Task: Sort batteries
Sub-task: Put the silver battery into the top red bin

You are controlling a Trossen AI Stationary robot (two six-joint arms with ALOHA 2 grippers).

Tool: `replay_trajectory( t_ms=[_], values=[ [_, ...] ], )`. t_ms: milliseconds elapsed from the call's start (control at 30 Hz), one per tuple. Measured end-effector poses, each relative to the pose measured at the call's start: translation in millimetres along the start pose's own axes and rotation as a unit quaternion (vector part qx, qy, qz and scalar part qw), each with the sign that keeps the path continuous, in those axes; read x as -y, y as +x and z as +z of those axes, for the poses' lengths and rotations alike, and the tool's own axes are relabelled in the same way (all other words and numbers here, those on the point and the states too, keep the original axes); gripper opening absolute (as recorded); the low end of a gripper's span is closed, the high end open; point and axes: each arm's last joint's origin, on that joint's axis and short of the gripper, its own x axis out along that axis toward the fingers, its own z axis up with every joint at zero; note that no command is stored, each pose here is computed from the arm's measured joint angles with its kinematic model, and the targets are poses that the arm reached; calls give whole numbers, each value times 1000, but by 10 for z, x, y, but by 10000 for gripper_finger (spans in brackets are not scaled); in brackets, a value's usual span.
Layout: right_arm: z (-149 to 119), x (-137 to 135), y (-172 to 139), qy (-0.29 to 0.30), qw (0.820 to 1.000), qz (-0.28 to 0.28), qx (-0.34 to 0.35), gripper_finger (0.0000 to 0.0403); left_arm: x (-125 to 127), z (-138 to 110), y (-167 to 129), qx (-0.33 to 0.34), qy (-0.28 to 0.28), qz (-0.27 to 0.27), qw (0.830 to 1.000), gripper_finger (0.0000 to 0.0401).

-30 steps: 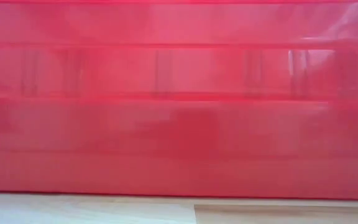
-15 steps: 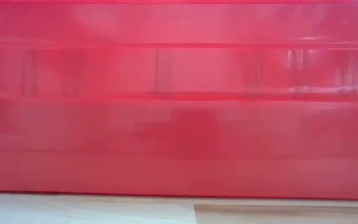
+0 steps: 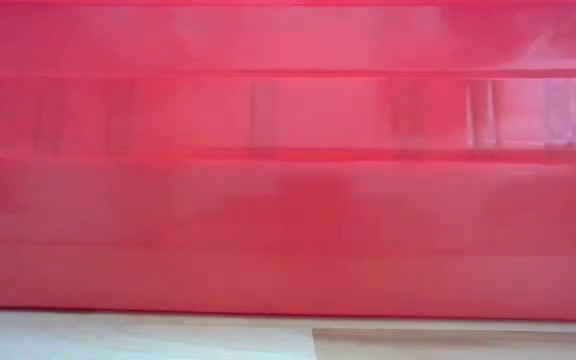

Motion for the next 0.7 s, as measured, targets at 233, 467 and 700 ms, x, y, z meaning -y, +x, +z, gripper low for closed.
replay_trajectory(
  t_ms=[233,467,700],
  values=[
    [47,-137,395,-51,997,-17,-54,0,-28,166,167,0,94,-5,996,218],
    [41,-174,533,-64,993,-32,-91,0,5,221,300,-29,135,-4,990,217],
    [55,-180,532,-62,994,-31,-89,0,49,250,491,-66,163,-7,984,161]
  ],
)
